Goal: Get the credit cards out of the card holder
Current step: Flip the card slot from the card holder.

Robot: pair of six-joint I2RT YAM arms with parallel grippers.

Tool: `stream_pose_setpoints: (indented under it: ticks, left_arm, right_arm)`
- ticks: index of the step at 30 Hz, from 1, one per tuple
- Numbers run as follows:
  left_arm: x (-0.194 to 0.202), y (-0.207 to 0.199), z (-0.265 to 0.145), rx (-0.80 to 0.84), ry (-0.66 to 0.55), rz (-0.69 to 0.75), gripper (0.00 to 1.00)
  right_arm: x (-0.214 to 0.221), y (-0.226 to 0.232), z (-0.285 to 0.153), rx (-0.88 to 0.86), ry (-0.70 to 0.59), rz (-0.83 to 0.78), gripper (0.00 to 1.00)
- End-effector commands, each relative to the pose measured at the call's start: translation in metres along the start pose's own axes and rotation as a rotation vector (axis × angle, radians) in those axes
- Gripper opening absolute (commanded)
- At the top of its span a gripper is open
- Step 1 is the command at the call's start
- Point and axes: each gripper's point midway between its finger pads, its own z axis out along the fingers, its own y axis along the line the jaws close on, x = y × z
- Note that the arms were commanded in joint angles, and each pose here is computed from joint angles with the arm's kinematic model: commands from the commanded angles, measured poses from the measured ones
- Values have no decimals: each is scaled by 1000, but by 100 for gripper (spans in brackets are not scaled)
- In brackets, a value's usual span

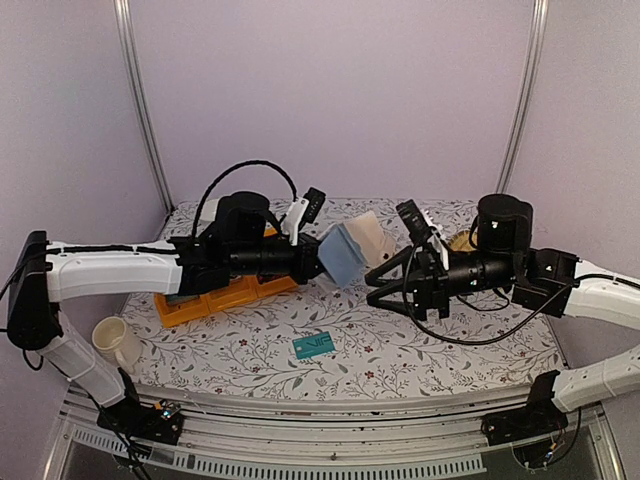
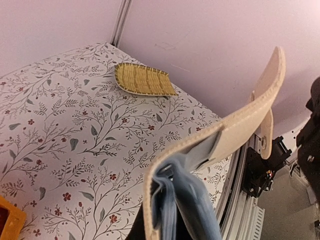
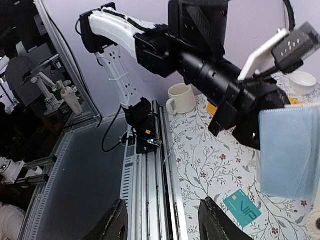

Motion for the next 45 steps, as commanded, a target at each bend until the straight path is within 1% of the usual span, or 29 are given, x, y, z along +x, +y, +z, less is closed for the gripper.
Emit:
stream_pose_setpoints:
  ticks: [1, 2, 3, 4, 5, 6, 7, 8, 10, 12, 16, 20, 23, 28, 32, 35, 41, 45]
  left_arm:
    - [7, 20, 1, -115, 54, -94, 0]
    - [8, 19, 1, -110, 57, -104, 0]
    - [8, 18, 2, -105, 58, -111, 0]
    - [9, 17, 2, -98, 61, -114, 0]
    - [8, 16, 3, -89, 61, -116, 0]
    - [8, 16, 4, -88, 61, -121, 0]
    - [8, 15, 4, -85, 61, -123, 0]
    - [8, 15, 5, -84, 60, -122, 0]
    - [7, 15, 5, -84, 59, -121, 0]
    - [6, 15, 5, -82, 58, -118, 0]
    - [7, 14, 7, -70, 64, -125, 0]
    - [9, 13, 8, -62, 66, -130, 0]
    - [6, 9, 7, -35, 57, -117, 0]
    - [4, 4, 3, -5, 34, -86, 0]
    - [3, 1, 4, 14, 29, -72, 0]
    - [4, 0, 3, 16, 27, -68, 0]
    - [7, 0, 3, 22, 32, -66, 0]
    - [6, -7, 3, 59, 31, -67, 0]
  right_arm:
    - [3, -40, 9, 252, -77, -32, 48]
    - [2, -49, 10, 295, -88, -30, 46]
    - [2, -62, 10, 365, -98, -24, 46]
    - [1, -77, 8, 459, -106, -13, 50]
    - [3, -91, 6, 556, -104, -8, 56]
    - [4, -105, 3, 651, -99, -9, 70]
    - [5, -111, 2, 701, -89, -16, 77]
    - [2, -114, 3, 724, -85, -33, 81]
    - [3, -114, 9, 716, -72, -67, 83]
    - [5, -113, 19, 696, -43, -105, 83]
    - [14, -121, 33, 711, 49, -189, 84]
    - [16, -126, 45, 699, 79, -227, 88]
    - [18, -135, 45, 742, 107, -237, 84]
    - [12, -137, 33, 718, 74, -198, 69]
    - [12, -143, 25, 742, 73, -180, 68]
    - [6, -150, 11, 783, 49, -155, 62]
    - [1, -157, -6, 839, 34, -129, 63]
    - [11, -173, -18, 917, 75, -107, 63]
